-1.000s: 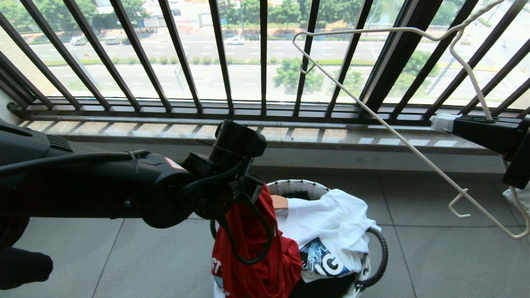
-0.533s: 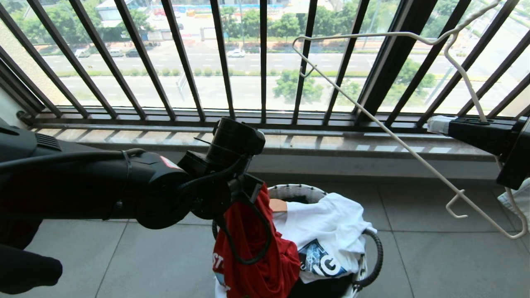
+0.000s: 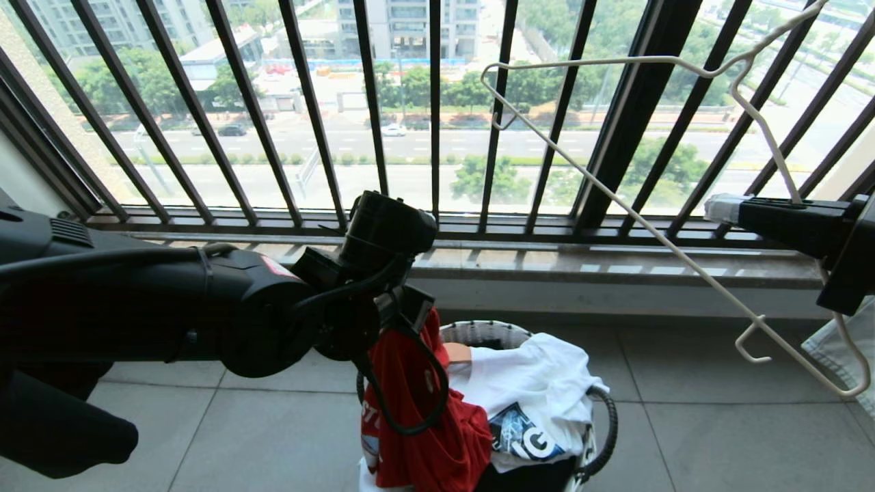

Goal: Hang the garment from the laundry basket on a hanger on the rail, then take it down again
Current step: Pick up clothes from the basket

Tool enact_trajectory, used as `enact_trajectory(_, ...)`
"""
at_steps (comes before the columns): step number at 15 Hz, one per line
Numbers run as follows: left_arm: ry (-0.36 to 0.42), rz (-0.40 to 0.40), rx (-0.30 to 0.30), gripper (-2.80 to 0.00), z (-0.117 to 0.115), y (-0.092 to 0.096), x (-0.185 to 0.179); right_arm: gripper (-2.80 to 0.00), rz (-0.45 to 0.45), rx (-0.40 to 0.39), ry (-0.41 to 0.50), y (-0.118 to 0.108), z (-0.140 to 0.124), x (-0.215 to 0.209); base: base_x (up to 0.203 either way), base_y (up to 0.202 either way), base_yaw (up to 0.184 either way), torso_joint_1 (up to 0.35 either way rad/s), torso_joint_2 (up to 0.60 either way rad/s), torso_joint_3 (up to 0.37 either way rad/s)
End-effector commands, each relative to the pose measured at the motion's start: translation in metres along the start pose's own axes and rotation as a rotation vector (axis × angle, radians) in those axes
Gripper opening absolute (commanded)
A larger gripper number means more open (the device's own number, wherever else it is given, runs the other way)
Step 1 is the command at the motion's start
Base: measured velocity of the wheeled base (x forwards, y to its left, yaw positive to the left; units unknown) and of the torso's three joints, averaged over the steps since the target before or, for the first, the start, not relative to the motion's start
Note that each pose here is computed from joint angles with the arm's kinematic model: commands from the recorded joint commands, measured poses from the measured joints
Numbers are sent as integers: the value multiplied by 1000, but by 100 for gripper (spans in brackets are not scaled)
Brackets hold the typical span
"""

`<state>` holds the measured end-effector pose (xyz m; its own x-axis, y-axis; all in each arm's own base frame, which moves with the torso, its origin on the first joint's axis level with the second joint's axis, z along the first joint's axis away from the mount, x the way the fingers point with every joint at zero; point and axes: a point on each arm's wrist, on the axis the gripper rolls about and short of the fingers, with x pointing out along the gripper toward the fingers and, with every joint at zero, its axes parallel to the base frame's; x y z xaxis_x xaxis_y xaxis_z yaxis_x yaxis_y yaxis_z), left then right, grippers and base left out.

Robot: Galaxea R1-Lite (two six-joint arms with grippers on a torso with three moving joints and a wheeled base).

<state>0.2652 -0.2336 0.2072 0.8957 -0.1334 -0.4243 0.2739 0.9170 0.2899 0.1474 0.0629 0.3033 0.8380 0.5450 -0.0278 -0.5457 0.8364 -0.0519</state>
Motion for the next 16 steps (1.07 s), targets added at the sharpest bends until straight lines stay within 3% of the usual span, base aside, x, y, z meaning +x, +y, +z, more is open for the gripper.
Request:
enact_trajectory(1, -2, 6, -3, -280, 1, 1, 0, -280, 2, 1, 8, 0, -1, 3, 0, 0, 0, 2, 3, 203)
enact_trajectory(16, 3, 6, 0, -280, -1, -1, 3, -280, 2, 1, 8, 0, -1, 3, 0, 0, 0, 1, 2, 201)
